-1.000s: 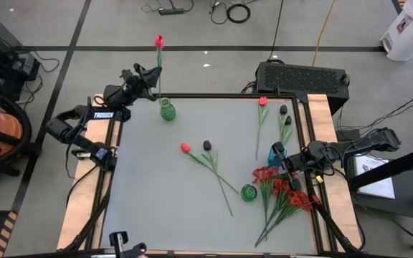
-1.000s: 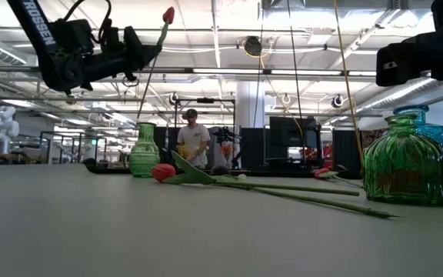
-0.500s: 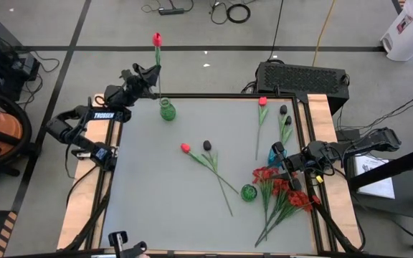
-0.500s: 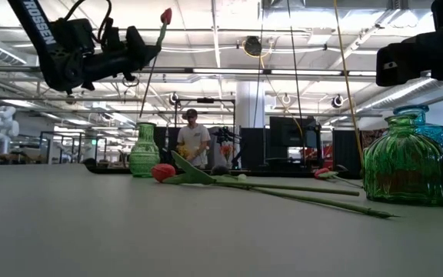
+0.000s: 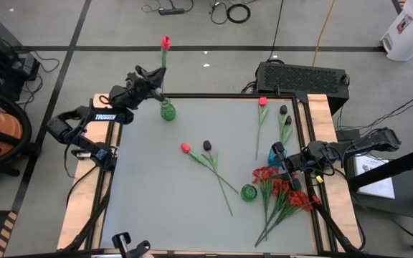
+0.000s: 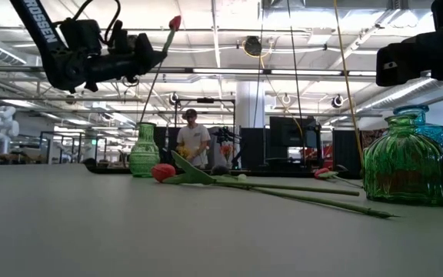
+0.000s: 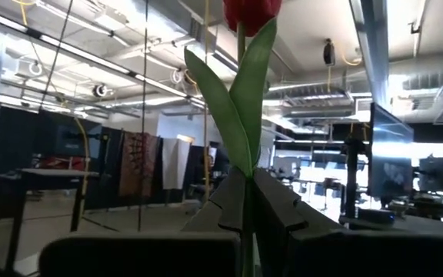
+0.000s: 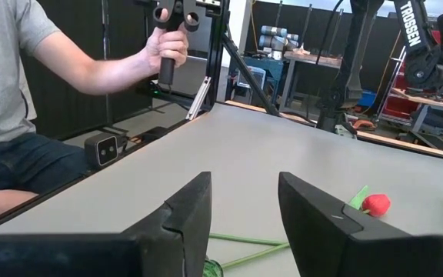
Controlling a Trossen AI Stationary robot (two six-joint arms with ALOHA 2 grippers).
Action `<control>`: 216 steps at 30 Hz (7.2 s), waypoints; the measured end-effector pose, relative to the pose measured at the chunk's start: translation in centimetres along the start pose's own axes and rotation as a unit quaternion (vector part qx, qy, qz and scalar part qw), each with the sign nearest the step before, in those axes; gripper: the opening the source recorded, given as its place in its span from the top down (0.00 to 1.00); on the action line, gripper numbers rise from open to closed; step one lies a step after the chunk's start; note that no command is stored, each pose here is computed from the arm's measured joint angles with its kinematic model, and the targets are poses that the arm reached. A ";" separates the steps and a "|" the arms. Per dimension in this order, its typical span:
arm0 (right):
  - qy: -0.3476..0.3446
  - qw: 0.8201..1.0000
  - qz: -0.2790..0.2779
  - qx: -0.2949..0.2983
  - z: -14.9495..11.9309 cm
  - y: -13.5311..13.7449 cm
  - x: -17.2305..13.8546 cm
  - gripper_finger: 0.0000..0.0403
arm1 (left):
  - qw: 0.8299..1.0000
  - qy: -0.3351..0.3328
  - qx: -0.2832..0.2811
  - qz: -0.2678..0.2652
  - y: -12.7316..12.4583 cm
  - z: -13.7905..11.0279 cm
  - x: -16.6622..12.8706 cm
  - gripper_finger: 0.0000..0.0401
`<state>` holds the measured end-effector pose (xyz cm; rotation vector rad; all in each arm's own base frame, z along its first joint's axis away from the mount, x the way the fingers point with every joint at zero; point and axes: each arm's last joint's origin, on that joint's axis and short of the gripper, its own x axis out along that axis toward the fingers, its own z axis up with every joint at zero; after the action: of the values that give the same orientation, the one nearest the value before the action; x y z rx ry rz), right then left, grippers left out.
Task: Sort flowers into vase by color
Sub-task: Put the bottom pink flower into the top green vase, then put the top pink flower into the top green vase
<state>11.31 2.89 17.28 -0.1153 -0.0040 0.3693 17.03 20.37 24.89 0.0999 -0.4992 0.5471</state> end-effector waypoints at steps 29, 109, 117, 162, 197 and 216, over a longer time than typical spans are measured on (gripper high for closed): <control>0.000 1.000 0.000 0.000 0.0 0.0 0.0 0.64 | 0.999 0.052 -0.007 -0.010 -0.5 -2.5 2.2 0.97; 0.000 1.000 0.000 0.000 0.0 0.0 0.0 0.64 | 0.888 0.453 0.050 0.052 -3.8 5.2 -7.1 0.64; 0.000 1.000 0.000 0.000 0.0 0.0 0.0 0.64 | 0.869 0.492 0.018 0.055 -4.7 6.3 -9.6 0.64; -0.004 1.000 -0.002 -0.001 0.1 0.0 0.0 0.64 | 0.794 0.535 -0.141 -0.251 -17.8 2.1 -11.5 0.64; -0.093 0.945 -0.139 0.280 4.2 -1.3 -0.4 0.64 | 0.802 0.538 -0.118 -0.233 -18.8 0.6 -10.9 0.64; 0.084 0.879 -0.330 0.335 11.4 -3.6 1.2 0.64 | 0.805 0.531 -0.097 -0.247 -18.8 0.6 -10.9 0.64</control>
<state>13.46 1.31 28.98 0.5372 0.2512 -0.3391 18.54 -1.00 20.89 -0.2696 0.5794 -0.0255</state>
